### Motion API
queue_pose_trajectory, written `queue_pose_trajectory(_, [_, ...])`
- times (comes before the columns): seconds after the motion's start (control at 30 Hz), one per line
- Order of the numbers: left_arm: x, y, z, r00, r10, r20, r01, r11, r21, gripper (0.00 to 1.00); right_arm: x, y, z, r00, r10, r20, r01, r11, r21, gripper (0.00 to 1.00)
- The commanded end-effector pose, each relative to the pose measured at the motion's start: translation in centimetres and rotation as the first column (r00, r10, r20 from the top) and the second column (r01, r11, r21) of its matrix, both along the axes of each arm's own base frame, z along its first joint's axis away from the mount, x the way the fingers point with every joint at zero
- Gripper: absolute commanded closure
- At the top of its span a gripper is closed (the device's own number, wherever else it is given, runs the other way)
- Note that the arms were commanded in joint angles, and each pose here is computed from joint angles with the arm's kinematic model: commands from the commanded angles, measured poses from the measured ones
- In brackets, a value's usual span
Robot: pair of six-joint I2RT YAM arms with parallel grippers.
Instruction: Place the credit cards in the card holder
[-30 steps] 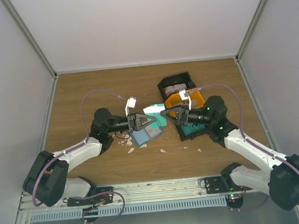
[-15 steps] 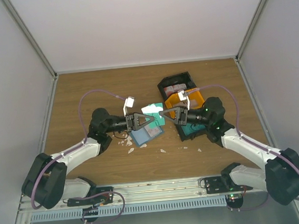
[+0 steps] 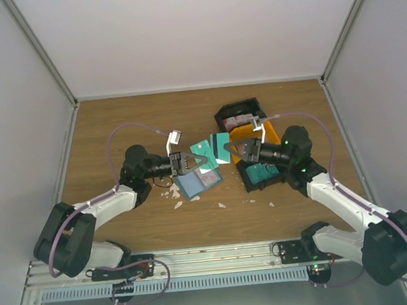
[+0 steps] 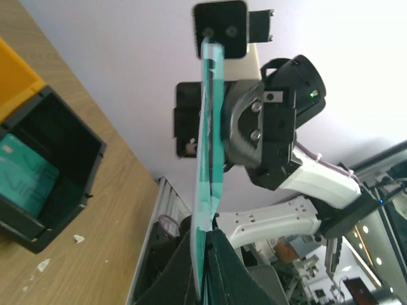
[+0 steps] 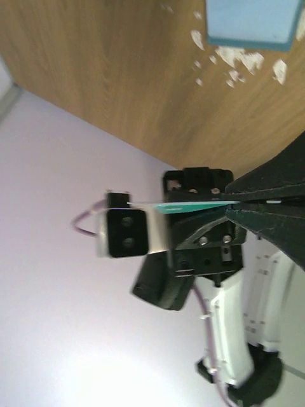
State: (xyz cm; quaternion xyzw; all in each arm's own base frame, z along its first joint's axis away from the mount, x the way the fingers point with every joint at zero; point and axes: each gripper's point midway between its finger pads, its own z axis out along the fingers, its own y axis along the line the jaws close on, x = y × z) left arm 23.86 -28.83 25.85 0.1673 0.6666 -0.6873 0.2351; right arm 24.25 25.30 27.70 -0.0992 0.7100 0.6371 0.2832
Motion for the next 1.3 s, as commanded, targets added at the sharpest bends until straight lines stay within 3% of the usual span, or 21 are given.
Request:
queue_pose_trajectory(0.0, [0.7,1.1,-1.8,0.998,0.01,-0.058,-0.01,1.0,0.014,0.93,2.6,-2.4,2.2,0.992,-0.126,-0.01,0.126,0.992,0.015,1.0])
queue_pose_trajectory(0.17, [1.0,1.5,-3.2,0.995,0.014,-0.097,-0.011,0.999,0.033,0.95,3.7,-2.7,1.0,0.989,-0.139,-0.046,0.138,0.99,-0.014,1.0])
queue_pose_trajectory(0.3, [2.3,2.9,-6.3,0.978,0.129,-0.164,-0.11,0.987,0.121,1.0,5.0,-2.7,-1.4,0.988,-0.153,-0.008,0.15,0.978,-0.146,1.0])
queue_pose_trajectory(0.37, [3.4,4.3,-9.3,0.948,0.256,-0.189,-0.208,0.948,0.241,1.0,5.7,-2.6,-3.1,0.989,-0.146,0.014,0.145,0.961,-0.235,1.0])
queue_pose_trajectory(0.47, [4.2,7.1,-13.5,0.875,0.445,-0.193,-0.332,0.839,0.432,1.0,5.9,-1.9,-6.9,0.995,-0.095,-0.003,0.087,0.929,-0.36,1.0])
queue_pose_trajectory(0.57, [3.9,9.2,-15.8,0.827,0.527,-0.196,-0.37,0.773,0.516,1.0,5.4,0.2,-10.2,0.999,0.004,-0.042,-0.022,0.902,-0.43,1.0])
queue_pose_trajectory(0.87, [2.1,10.3,-19.4,0.814,0.525,-0.248,-0.292,0.739,0.607,1.0,5.2,4.8,-17.5,0.973,0.119,-0.199,-0.204,0.846,-0.493,1.0])
queue_pose_trajectory(1.03, [1.8,10.0,-20.8,0.817,0.499,-0.288,-0.241,0.75,0.616,1.0,6.1,5.8,-19.3,0.964,0.117,-0.237,-0.225,0.836,-0.501,1.0])
queue_pose_trajectory(1.27, [1.8,10.9,-22.1,0.799,0.527,-0.288,-0.236,0.716,0.657,1.0,6.5,6.5,-21.7,0.955,0.116,-0.272,-0.248,0.816,-0.522,1.0])
